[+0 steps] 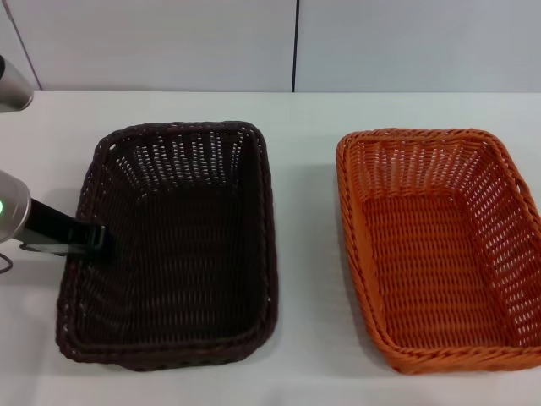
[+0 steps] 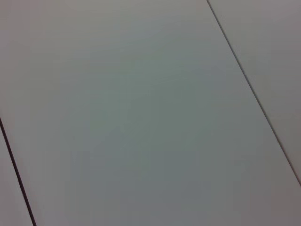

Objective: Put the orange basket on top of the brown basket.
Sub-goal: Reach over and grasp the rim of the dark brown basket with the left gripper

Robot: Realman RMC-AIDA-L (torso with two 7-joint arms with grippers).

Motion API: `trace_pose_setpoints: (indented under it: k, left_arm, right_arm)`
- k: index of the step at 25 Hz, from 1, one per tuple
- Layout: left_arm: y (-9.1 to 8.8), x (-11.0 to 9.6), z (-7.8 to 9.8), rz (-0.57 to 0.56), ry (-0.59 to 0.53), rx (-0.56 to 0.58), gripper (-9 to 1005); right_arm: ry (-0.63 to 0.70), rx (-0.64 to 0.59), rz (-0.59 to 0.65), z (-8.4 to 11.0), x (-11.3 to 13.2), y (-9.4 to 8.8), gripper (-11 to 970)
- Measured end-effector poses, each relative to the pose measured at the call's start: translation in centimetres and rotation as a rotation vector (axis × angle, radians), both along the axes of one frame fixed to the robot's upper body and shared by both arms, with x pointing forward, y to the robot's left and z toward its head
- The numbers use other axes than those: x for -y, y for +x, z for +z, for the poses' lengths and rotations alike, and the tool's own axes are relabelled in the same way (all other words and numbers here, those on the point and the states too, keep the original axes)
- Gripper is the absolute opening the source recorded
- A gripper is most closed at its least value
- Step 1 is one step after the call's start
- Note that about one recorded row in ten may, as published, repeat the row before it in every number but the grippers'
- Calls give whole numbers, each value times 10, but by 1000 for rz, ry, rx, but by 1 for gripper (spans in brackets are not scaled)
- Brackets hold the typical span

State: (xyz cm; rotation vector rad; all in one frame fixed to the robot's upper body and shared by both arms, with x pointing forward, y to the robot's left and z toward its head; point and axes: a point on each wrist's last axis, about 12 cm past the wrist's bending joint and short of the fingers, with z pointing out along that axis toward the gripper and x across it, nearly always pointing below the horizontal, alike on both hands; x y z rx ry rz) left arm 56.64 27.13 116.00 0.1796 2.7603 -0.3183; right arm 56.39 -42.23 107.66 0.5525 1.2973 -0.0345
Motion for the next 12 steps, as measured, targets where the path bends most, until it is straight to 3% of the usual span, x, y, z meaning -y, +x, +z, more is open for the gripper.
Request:
trace_pose_setpoints:
  k: [2, 10, 12]
  left_arm:
    - [0, 1, 0, -13, 7, 3, 381]
    - [1, 4, 2, -34, 13, 10, 203]
    - [1, 4, 6, -39, 16, 21, 199]
  right_arm:
    - [2, -4, 0, 0, 1, 1, 626]
    - [1, -11, 9, 0, -1, 3, 625]
    - [3, -19, 7, -1, 0, 2, 625]
